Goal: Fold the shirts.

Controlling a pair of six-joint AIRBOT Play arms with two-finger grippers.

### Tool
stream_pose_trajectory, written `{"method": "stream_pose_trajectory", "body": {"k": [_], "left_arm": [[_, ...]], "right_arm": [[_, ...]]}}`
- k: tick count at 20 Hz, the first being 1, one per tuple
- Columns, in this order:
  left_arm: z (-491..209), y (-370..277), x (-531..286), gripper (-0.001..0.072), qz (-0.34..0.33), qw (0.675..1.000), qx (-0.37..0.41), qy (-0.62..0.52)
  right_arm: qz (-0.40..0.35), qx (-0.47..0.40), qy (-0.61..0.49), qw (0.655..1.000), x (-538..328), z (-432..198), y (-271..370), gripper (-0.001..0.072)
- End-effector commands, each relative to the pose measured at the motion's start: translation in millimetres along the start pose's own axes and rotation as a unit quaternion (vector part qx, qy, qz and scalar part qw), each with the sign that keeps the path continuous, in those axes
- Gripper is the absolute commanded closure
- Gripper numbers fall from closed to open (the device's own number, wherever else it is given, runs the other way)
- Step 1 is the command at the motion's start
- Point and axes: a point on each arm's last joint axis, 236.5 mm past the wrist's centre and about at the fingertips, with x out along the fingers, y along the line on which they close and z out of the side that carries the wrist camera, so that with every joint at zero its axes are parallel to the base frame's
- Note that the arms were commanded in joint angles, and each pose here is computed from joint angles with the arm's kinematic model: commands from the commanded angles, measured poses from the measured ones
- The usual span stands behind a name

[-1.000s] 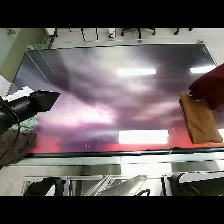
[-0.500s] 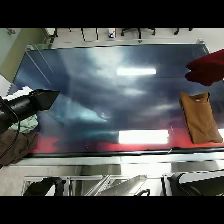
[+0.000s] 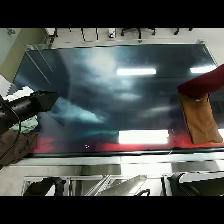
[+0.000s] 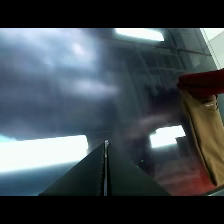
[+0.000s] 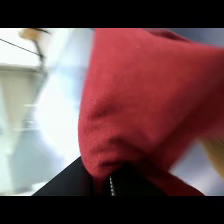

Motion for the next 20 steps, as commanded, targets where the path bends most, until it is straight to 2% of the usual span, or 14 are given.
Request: {"method": "stream_pose_trajectory", "body": {"k": [1,3,7,13,14,16,20], "left_arm": [[-3,0,0,0.0693,0.0,1.0,-0.001,0.007],[-6,0,0,0.0693,0.001,1.0,0.0,0.012],[-13,1,0,0.0693,0.001,1.0,0.007,0.027],[-21,1,-1,0.0693,0.002,0.999,0.01,0.044],[-23,1,-1,0.0693,0.002,0.999,0.01,0.048],[-24,2,-1,0.0693,0.004,0.999,0.012,0.051],[-24,2,-1,0.0693,0.004,0.998,0.02,0.052]], "right_arm": [[-0.126,0.054,0.037,0.99,-39,-31,-45,0.0692],[-0.187,0.081,0.039,0.978,-62,-48,-69,0.0691],[-0.257,0.155,0.057,0.952,-70,-105,-125,0.0691],[-0.282,0.249,0.037,0.926,-54,-162,-180,0.0676],[-0.289,0.25,0.042,0.923,-56,-165,-183,0.0601],[-0.289,0.241,0.046,0.925,-58,-166,-181,-0.0008],[-0.286,0.224,0.05,0.93,-65,-164,-169,0.0009]]}}
